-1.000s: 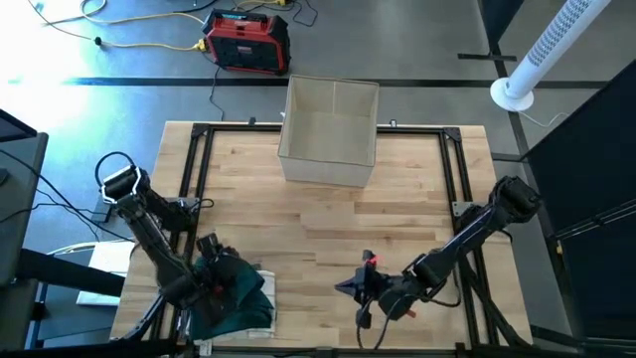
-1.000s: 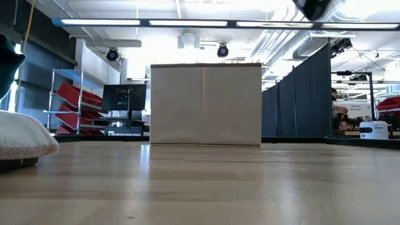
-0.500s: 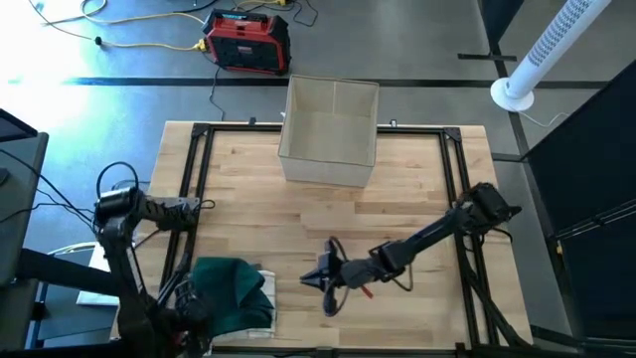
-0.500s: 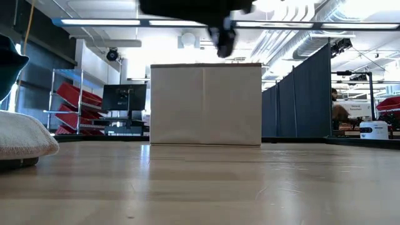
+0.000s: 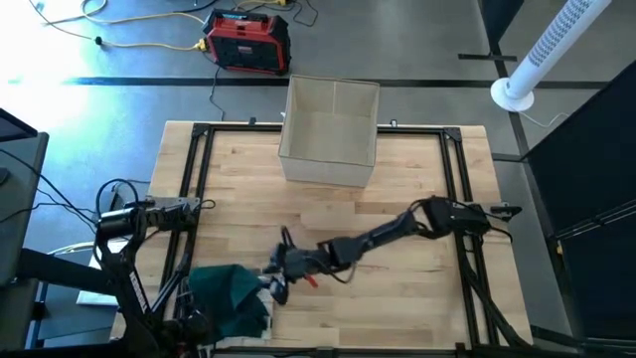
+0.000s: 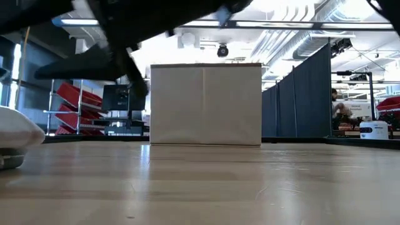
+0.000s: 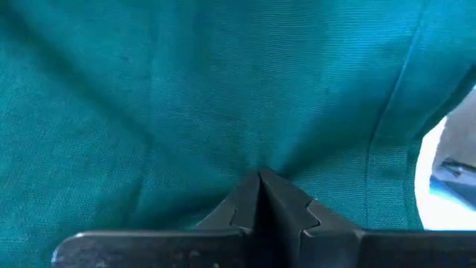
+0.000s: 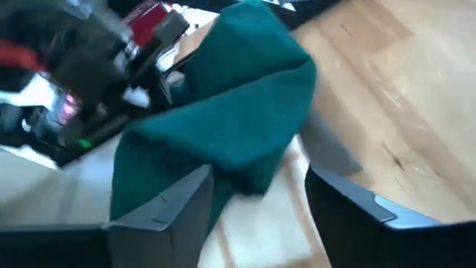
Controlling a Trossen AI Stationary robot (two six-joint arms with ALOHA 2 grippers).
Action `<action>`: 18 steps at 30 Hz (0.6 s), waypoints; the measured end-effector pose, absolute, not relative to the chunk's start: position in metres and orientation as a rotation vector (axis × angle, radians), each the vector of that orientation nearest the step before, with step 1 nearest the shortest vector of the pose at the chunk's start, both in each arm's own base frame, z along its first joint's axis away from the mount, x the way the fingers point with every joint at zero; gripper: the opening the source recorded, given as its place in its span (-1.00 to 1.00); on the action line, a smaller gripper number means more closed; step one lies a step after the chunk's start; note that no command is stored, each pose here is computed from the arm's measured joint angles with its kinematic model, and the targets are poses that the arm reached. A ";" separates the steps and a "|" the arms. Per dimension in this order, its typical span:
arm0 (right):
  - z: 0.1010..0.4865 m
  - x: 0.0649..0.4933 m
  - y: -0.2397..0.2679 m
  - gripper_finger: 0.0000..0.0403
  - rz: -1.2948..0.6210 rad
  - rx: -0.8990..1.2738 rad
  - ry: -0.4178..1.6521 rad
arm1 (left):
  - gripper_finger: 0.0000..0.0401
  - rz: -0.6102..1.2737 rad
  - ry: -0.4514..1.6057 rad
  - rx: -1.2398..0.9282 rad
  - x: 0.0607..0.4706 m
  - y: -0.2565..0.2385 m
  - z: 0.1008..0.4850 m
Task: Fold towel
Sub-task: Stack the folded green towel on top of the white checkered towel
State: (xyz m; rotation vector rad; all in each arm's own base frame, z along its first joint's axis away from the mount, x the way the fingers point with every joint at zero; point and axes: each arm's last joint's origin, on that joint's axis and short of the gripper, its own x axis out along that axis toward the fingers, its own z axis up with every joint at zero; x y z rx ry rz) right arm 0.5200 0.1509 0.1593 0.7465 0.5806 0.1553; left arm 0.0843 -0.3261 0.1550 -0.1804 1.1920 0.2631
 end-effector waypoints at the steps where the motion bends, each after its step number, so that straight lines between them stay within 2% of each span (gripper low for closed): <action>1: 0.156 0.525 0.149 0.12 0.184 0.791 0.601 | -0.99 0.259 1.193 -0.176 0.084 -0.326 0.155; 6: 0.147 0.540 0.147 0.12 0.257 0.895 0.652 | -1.00 0.234 1.194 -0.159 0.084 -0.325 0.159; 9: 0.149 0.542 0.147 0.00 0.246 0.851 0.630 | -1.00 0.228 1.192 -0.150 0.084 -0.325 0.159; 12: 0.150 0.541 0.149 -0.31 0.258 0.821 0.641 | -1.00 0.214 1.191 -0.130 0.084 -0.325 0.159; 15: 0.150 0.540 0.153 -0.78 0.290 0.792 0.660 | -1.00 0.208 1.195 -0.119 0.084 -0.325 0.159; 16: 0.149 0.539 0.154 -0.86 0.291 0.780 0.676 | -1.00 0.201 1.204 -0.111 0.083 -0.325 0.159; 18: 0.148 0.536 0.154 -0.90 0.278 0.756 0.724 | -1.00 0.187 1.223 -0.097 0.082 -0.326 0.159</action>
